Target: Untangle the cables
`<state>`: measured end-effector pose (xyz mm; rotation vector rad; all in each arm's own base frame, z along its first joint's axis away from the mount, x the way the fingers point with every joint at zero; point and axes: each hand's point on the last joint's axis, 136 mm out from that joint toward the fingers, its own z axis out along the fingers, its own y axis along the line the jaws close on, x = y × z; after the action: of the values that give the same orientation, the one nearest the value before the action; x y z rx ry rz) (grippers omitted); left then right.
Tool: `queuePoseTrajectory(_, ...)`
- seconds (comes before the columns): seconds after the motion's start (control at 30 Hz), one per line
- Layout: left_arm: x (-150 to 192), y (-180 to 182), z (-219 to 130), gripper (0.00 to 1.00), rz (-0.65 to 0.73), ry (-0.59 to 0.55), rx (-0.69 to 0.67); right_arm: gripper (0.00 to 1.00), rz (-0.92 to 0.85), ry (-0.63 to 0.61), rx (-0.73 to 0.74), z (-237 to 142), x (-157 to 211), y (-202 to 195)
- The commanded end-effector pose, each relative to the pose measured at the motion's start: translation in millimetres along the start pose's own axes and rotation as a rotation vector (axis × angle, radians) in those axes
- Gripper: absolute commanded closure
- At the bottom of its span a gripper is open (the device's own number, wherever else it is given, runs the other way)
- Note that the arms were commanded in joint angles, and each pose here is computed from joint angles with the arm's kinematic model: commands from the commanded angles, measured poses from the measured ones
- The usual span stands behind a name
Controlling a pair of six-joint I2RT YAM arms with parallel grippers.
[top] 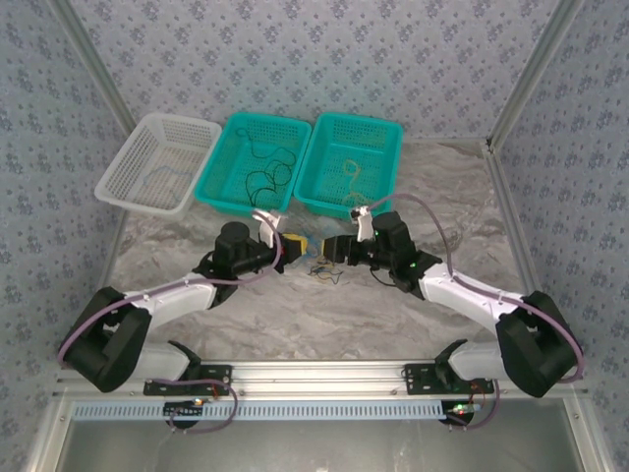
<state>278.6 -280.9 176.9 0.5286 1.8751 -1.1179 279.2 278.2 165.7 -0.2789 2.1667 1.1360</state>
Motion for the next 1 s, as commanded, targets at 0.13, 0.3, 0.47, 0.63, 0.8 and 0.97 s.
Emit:
queuePoseTrajectory(0.13,-18.1,5.6,-0.9,1.00,-0.113,-0.061,0.032,0.31,-0.081,-0.167,-0.076,-19.1,-29.9,18.8)
queuePoseTrajectory(0.3,-16.9,13.0,1.8,1.00,-0.148,-0.061,0.018,0.21,-0.102,-0.240,0.046,-50.8,-44.6,6.4)
queuePoseTrajectory(0.47,-18.0,9.5,7.7,1.00,-0.181,-0.059,0.064,0.23,0.010,-0.259,0.135,-54.2,-38.6,-30.9)
queuePoseTrajectory(0.63,-16.9,6.8,10.9,1.00,-0.192,-0.052,0.094,0.45,0.037,-0.145,-0.005,-24.0,-34.7,-6.5)
queuePoseTrajectory(0.8,-16.1,5.6,12.6,1.00,-0.195,-0.044,0.107,0.49,0.008,-0.060,-0.100,6.4,-29.9,10.5)
queuePoseTrajectory(0.97,-17.0,3.3,12.3,1.00,-0.202,-0.050,0.122,0.51,-0.001,-0.030,-0.134,27.3,-29.6,13.6)
